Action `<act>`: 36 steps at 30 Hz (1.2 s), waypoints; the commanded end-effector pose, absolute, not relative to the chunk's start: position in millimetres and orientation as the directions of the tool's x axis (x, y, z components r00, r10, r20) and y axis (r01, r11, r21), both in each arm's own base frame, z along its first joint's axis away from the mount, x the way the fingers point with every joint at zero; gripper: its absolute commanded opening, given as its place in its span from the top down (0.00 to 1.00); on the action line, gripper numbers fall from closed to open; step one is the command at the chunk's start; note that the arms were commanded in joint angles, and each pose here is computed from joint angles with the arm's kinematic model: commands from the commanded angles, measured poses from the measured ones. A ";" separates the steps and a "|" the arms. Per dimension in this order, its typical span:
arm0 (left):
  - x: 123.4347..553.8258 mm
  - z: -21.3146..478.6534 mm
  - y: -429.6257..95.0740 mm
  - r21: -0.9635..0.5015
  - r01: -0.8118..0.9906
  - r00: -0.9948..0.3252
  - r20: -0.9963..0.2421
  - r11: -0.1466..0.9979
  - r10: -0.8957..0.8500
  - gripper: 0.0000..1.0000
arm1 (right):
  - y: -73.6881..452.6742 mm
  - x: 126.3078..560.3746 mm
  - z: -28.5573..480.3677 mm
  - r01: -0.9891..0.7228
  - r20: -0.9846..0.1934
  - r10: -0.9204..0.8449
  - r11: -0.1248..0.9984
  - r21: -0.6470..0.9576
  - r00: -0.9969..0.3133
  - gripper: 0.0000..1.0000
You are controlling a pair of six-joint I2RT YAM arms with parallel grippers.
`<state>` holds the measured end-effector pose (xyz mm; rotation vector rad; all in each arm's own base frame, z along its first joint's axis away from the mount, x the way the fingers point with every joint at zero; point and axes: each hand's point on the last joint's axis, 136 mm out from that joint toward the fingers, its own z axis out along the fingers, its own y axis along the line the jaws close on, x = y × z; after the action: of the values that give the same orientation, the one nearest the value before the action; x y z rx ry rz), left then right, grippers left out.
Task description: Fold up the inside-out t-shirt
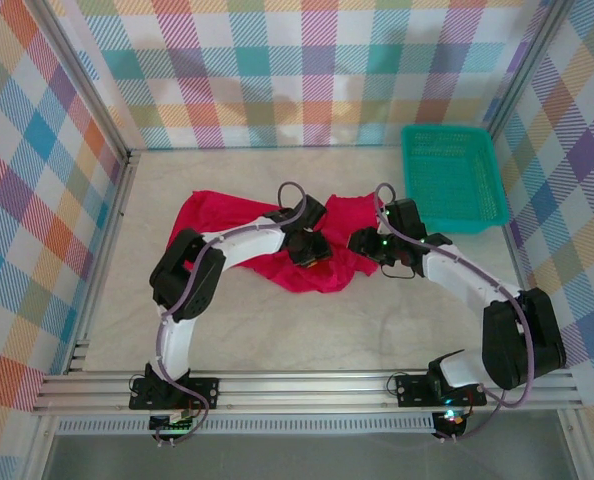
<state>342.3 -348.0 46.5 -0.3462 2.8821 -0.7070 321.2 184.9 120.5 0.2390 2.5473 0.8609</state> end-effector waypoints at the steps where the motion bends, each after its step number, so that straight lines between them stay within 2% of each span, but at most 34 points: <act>1: 344.7 45.9 -359.4 -0.476 -0.193 -0.961 -0.085 0.858 -0.263 0.65 | 180.2 320.3 125.9 0.019 -0.365 0.299 0.795 0.606 -0.882 0.61; 3: 344.6 42.1 -359.7 -0.466 -0.196 -0.962 -0.081 0.863 -0.262 0.70 | 181.1 319.9 124.6 0.018 -0.362 0.297 0.793 0.609 -0.884 0.61; 6: 344.6 46.9 -355.9 -0.453 -0.193 -0.959 -0.099 0.871 -0.264 0.89 | 184.6 321.3 122.9 0.016 -0.350 0.297 0.782 0.624 -0.889 0.61; 9: 344.6 59.3 -347.8 -0.431 -0.182 -0.955 -0.135 0.884 -0.262 1.00 | 196.6 323.6 118.7 0.006 -0.315 0.281 0.754 0.657 -0.907 0.60; 17: 338.5 98.9 -335.9 -0.451 -0.152 -0.945 -0.195 0.880 -0.263 1.00 | 213.8 341.1 68.6 0.128 -0.155 0.293 0.755 0.643 -0.943 0.59; 19: 337.0 110.4 -333.8 -0.463 -0.143 -0.942 -0.209 0.875 -0.264 1.00 | 219.3 346.2 54.2 0.154 -0.116 0.298 0.744 0.651 -0.947 0.61; 23: 332.7 139.1 -328.9 -0.489 -0.114 -0.933 -0.246 0.865 -0.261 1.00 | 212.0 360.4 36.2 0.195 -0.116 0.322 0.781 0.593 -0.939 0.97; 24: 331.5 148.3 -326.6 -0.496 -0.107 -0.930 -0.257 0.862 -0.264 1.00 | 207.9 364.1 35.7 0.199 -0.134 0.332 0.791 0.578 -0.934 1.00; 31: 313.5 196.9 -312.8 -0.560 -0.055 -0.910 -0.312 0.827 -0.271 1.00 | 183.7 407.6 55.9 0.206 -0.250 0.362 0.848 0.488 -0.898 1.00; 36: 293.6 230.9 -325.5 -0.665 0.023 -0.932 -0.285 0.746 -0.225 1.00 | 177.7 429.4 51.5 0.232 -0.267 0.364 0.877 0.421 -0.892 1.00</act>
<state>313.7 -320.0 193.0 -0.2555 2.6396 -0.8424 425.3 217.5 91.2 0.3431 2.6242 0.8263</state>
